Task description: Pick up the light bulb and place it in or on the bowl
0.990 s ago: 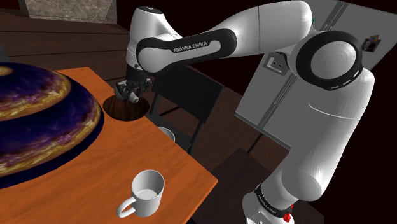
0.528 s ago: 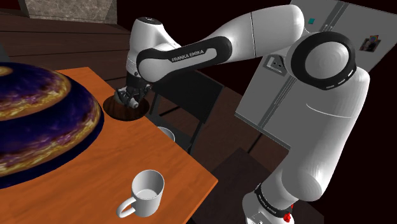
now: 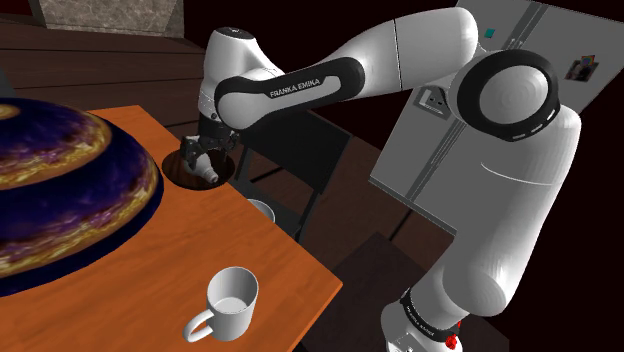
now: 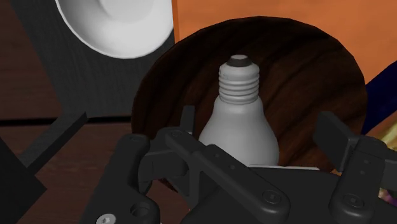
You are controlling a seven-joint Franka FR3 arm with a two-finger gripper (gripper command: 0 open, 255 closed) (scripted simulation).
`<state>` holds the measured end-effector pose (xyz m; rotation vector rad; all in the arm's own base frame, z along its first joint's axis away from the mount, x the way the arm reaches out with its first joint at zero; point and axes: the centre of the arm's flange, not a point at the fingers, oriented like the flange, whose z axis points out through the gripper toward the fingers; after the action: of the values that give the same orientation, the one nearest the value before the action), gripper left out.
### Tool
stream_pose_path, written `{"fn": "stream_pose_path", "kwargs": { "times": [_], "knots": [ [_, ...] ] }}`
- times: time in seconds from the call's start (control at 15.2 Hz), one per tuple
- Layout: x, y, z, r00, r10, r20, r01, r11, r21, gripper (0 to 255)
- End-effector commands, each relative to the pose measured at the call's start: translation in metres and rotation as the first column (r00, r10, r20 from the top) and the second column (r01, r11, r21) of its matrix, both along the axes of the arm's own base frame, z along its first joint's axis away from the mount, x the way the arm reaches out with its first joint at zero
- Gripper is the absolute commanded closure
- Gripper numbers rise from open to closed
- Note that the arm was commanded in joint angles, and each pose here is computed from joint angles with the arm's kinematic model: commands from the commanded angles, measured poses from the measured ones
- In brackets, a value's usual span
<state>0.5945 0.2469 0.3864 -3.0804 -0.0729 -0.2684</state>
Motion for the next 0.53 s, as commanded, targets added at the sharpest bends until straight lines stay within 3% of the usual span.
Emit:
{"fn": "stream_pose_path", "kwargs": {
  "times": [0.0, 0.13, 0.4, 0.46],
  "knots": [
    [0.0, 0.0, 0.0, 1.0, 0.0, 0.0, 0.0, 1.0, 0.0, 0],
    [0.0, 0.0, 0.0, 1.0, 0.0, 0.0, 0.0, 1.0, 0.0, 0],
    [-0.009, -0.003, 0.049, 1.0, 0.0, 0.0, 0.0, 1.0, 0.0, 0],
    [-0.009, -0.003, 0.049, 1.0, 0.0, 0.0, 0.0, 1.0, 0.0, 0]
  ]
}}
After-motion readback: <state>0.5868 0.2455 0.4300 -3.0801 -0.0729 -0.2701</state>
